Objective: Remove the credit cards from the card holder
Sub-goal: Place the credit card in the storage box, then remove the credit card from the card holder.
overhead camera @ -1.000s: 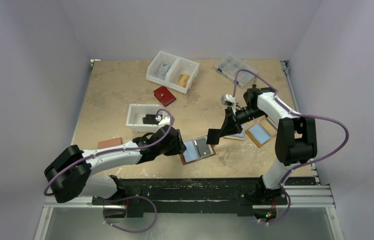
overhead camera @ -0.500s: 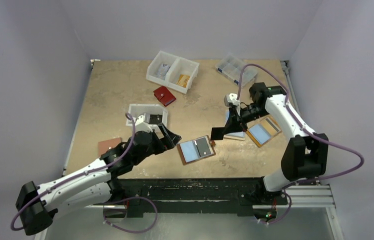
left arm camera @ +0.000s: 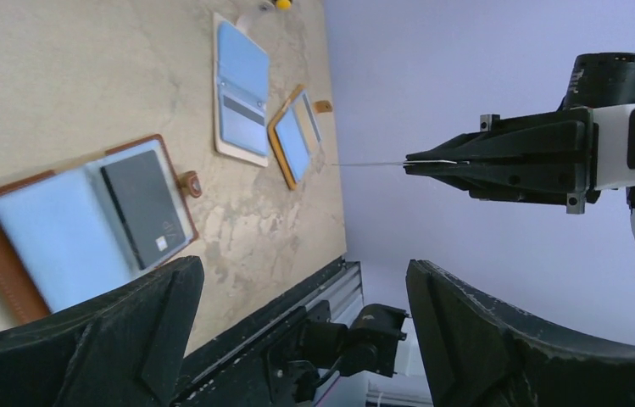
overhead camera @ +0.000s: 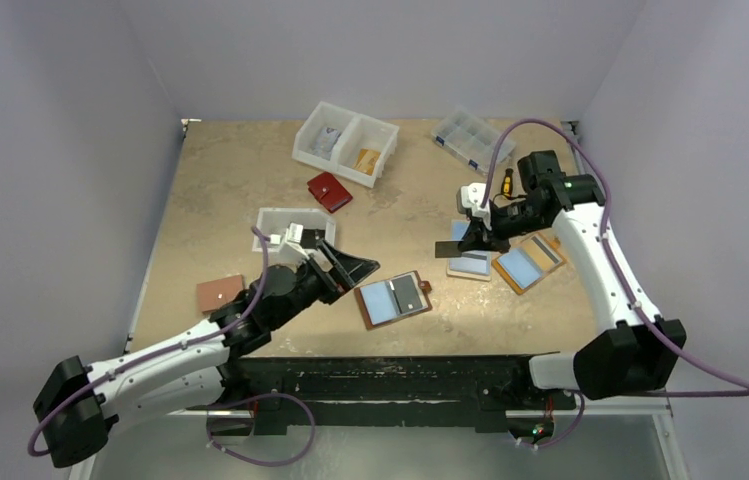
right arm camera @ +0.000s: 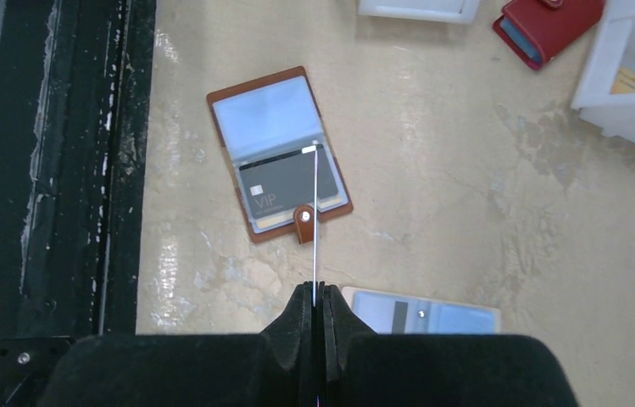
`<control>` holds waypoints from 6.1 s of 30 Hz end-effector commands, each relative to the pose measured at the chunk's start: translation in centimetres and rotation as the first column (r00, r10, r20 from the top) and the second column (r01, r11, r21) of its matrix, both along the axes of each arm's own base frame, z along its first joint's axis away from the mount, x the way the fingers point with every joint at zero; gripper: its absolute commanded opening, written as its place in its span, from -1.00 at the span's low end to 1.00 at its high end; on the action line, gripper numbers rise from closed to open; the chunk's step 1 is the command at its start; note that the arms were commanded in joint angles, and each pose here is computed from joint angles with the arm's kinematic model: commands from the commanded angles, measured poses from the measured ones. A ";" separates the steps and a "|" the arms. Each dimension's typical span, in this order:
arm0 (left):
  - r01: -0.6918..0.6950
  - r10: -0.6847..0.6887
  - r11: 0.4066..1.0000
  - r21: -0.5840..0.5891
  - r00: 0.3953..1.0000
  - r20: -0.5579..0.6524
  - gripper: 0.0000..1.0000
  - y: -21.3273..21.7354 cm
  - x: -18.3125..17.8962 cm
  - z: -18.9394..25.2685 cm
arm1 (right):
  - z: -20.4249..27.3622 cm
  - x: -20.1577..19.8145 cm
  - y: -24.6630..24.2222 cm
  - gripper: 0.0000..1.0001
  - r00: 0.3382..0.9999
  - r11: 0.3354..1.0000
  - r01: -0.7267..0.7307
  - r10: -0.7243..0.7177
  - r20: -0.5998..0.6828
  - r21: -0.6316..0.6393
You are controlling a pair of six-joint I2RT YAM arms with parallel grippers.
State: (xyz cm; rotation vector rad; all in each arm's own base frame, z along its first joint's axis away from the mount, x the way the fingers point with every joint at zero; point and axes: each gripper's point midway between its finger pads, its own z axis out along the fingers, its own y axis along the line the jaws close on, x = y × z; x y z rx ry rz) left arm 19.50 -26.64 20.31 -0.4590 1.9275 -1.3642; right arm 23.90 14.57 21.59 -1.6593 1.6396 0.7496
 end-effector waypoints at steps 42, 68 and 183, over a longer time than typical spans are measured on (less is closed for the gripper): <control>0.145 -0.218 0.860 -0.490 0.971 -0.096 0.91 -9.0 2.1 9.7 | 5.3 1.5 -0.8 -1.00 0.837 0.992 -0.098 0.127 0.532 -0.082; 0.053 -0.229 0.826 -0.561 0.941 -0.249 0.10 -12.5 4.1 8.3 | 6.1 -1.2 3.0 -1.00 0.643 0.952 -0.301 0.243 0.726 -0.052; -0.159 0.127 0.807 0.569 0.987 0.096 0.04 20.6 17.2 -0.6 | -6.4 -1.0 0.1 0.98 0.898 0.948 0.319 -0.304 -0.319 -0.007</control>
